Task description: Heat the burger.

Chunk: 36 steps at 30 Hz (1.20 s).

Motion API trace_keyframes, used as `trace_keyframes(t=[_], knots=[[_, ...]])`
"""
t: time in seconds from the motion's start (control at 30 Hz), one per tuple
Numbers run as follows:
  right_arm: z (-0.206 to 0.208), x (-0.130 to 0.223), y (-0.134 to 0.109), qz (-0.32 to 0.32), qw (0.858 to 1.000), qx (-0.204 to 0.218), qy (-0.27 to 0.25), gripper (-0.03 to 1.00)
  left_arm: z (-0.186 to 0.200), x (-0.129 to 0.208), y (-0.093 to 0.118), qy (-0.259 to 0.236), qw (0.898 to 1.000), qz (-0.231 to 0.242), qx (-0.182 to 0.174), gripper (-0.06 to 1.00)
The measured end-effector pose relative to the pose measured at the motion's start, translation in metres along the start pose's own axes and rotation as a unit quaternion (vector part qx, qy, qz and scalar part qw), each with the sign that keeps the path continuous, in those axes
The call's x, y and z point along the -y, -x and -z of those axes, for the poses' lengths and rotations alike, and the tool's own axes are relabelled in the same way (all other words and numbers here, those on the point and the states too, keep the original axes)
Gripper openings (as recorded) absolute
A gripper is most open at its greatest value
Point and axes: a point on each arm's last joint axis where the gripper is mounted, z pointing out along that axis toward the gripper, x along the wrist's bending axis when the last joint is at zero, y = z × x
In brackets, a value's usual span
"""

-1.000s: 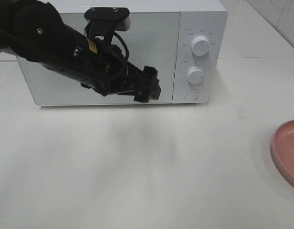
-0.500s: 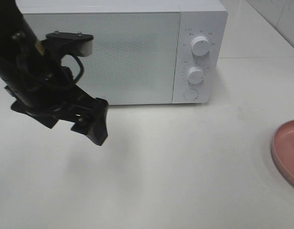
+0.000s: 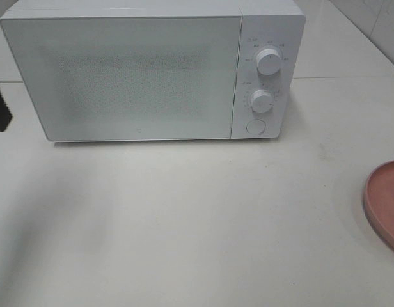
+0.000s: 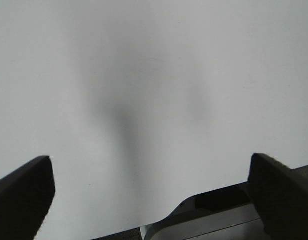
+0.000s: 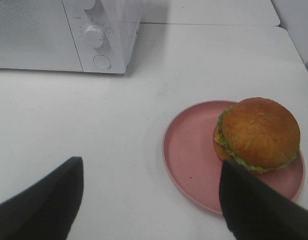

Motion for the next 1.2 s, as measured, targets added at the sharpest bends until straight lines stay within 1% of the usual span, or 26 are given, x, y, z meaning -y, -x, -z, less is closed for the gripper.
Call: trace_keyframes(t=[0.03,0.07,0.1,0.13,0.2,0.3,0.33,0.4,0.43,0.5,0.6,0.67,0.7,0.73,0.8,0.83,0.87,0.9,0.93,0.97,1.0,1.03,1.07,1.1,1.13,1.2], knots=[[0.000,0.000,0.000,0.000,1.000,0.000,0.000,0.74,0.010,0.005,-0.014,0.007,1.000,0.021,-0.011,0.96],[0.000,0.000,0.000,0.000,1.000,0.000,0.000,0.74,0.010,0.005,-0.014,0.007,1.000,0.021,-0.011,0.96],[0.000,0.000,0.000,0.000,1.000,0.000,0.000,0.74,0.019,0.010,-0.025,0.017,0.999,0.040,-0.019,0.96],[0.000,0.000,0.000,0.000,1.000,0.000,0.000,0.74,0.019,0.010,-0.025,0.017,0.999,0.040,-0.019,0.96],[0.000,0.000,0.000,0.000,1.000,0.000,0.000,0.74,0.027,0.023,-0.036,0.033,0.997,0.067,-0.027,0.96],[0.000,0.000,0.000,0.000,1.000,0.000,0.000,0.74,0.027,0.030,-0.038,0.035,0.996,0.076,-0.027,0.96],[0.000,0.000,0.000,0.000,1.000,0.000,0.000,0.74,0.026,0.044,-0.040,0.034,0.995,0.089,-0.025,0.96],[0.000,0.000,0.000,0.000,1.000,0.000,0.000,0.74,0.024,0.050,-0.040,0.031,0.995,0.093,-0.025,0.96],[0.000,0.000,0.000,0.000,1.000,0.000,0.000,0.74,0.019,0.066,-0.038,0.023,0.995,0.096,-0.024,0.96],[0.000,0.000,0.000,0.000,1.000,0.000,0.000,0.74,0.013,0.087,-0.035,0.019,0.995,0.098,-0.023,0.96],[0.000,0.000,0.000,0.000,1.000,0.000,0.000,0.74,0.010,0.095,-0.035,0.021,0.995,0.098,-0.023,0.96],[0.000,0.000,0.000,0.000,1.000,0.000,0.000,0.74,0.002,0.120,-0.032,0.035,0.995,0.091,-0.026,0.96],[0.000,0.000,0.000,0.000,1.000,0.000,0.000,0.74,0.002,0.120,-0.032,0.035,0.995,0.091,-0.026,0.96],[0.000,0.000,0.000,0.000,1.000,0.000,0.000,0.74,0.000,0.127,-0.031,0.041,0.995,0.087,-0.027,0.96],[0.000,0.000,0.000,0.000,1.000,0.000,0.000,0.74,-0.003,0.141,-0.029,0.071,0.994,0.080,-0.031,0.96],[0.000,0.000,0.000,0.000,1.000,0.000,0.000,0.74,-0.003,0.141,-0.029,0.071,0.994,0.080,-0.031,0.96],[0.000,0.000,0.000,0.000,1.000,0.000,0.000,0.74,-0.001,0.150,-0.027,0.096,0.992,0.077,-0.035,0.96],[0.000,0.000,0.000,0.000,1.000,0.000,0.000,0.74,0.002,0.153,-0.026,0.110,0.990,0.074,-0.036,0.96],[0.000,0.000,0.000,0.000,1.000,0.000,0.000,0.74,0.002,0.153,-0.026,0.110,0.990,0.074,-0.036,0.96],[0.000,0.000,0.000,0.000,1.000,0.000,0.000,0.74,0.008,0.159,-0.024,0.140,0.987,0.068,-0.039,0.96],[0.000,0.000,0.000,0.000,1.000,0.000,0.000,0.74,0.008,0.159,-0.024,0.140,0.987,0.068,-0.039,0.96],[0.000,0.000,0.000,0.000,1.000,0.000,0.000,0.74,0.011,0.161,-0.023,0.154,0.985,0.065,-0.041,0.96],[0.000,0.000,0.000,0.000,1.000,0.000,0.000,0.74,0.018,0.167,-0.020,0.182,0.981,0.059,-0.043,0.96],[0.000,0.000,0.000,0.000,1.000,0.000,0.000,0.74,0.018,0.167,-0.020,0.182,0.981,0.059,-0.043,0.96],[0.000,0.000,0.000,0.000,1.000,0.000,0.000,0.74,0.024,0.174,-0.018,0.204,0.976,0.054,-0.045,0.96],[0.000,0.000,0.000,0.000,1.000,0.000,0.000,0.74,0.026,0.177,-0.017,0.211,0.975,0.053,-0.046,0.96]])
